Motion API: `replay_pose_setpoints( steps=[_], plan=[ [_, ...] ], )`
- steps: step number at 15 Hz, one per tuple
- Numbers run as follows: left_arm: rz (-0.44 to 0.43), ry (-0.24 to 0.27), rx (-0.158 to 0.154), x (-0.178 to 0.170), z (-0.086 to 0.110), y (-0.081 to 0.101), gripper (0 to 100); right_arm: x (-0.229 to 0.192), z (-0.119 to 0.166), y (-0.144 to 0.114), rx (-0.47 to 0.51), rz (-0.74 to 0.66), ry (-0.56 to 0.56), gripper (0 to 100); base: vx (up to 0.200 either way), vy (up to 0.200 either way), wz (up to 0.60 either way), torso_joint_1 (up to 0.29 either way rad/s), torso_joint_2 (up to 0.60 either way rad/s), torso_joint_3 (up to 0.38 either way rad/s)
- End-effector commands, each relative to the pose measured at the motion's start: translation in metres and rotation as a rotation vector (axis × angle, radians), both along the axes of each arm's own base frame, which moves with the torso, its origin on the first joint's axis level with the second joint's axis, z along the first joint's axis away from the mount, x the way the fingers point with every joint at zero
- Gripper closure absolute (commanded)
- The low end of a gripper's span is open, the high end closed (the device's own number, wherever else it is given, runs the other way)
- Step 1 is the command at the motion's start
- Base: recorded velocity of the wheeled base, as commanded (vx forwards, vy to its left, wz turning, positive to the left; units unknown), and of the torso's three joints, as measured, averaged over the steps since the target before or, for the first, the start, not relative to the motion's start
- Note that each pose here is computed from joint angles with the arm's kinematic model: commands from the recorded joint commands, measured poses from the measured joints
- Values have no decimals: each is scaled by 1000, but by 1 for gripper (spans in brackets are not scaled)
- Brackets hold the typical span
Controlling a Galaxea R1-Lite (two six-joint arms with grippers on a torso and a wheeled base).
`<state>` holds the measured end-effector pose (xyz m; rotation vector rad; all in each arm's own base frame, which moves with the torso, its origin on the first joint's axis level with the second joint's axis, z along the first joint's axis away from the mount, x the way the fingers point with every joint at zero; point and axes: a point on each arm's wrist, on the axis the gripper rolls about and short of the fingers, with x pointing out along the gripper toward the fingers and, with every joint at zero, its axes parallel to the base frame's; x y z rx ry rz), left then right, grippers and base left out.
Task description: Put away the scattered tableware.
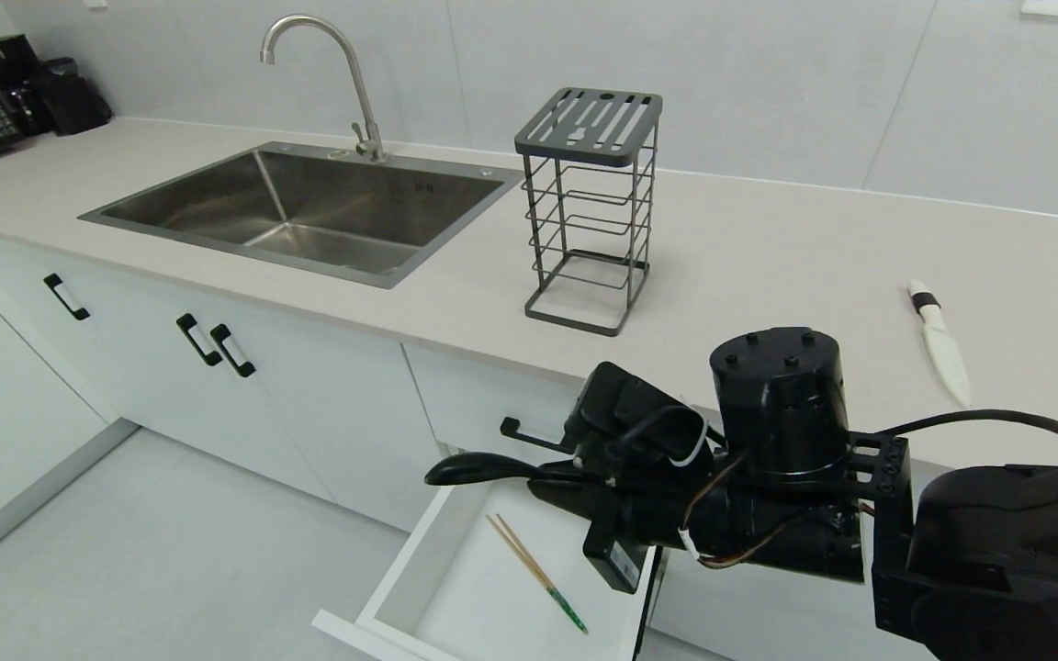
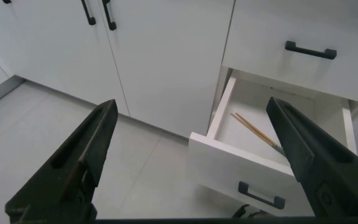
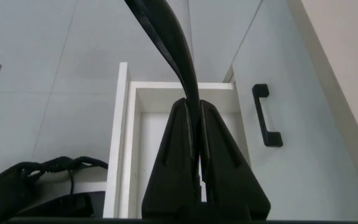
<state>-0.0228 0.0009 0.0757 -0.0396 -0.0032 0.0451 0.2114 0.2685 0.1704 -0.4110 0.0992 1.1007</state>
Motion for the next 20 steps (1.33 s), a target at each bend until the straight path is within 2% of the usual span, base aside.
replay_pose_setpoints(
  steps=[1, 12, 20],
  plan=[
    [1, -1, 0, 0, 0, 0, 0, -2, 0, 4, 3, 12, -2, 100, 0, 0, 0, -56, 115, 61],
    [1, -1, 0, 0, 0, 0, 0, -6, 7, 15, 48, 25, 23, 100, 0, 0, 0, -5, 11, 6],
    [1, -1, 0, 0, 0, 0, 0, -6, 9, 15, 56, 22, 23, 100, 0, 0, 0, -216, 414, 201]
  ],
)
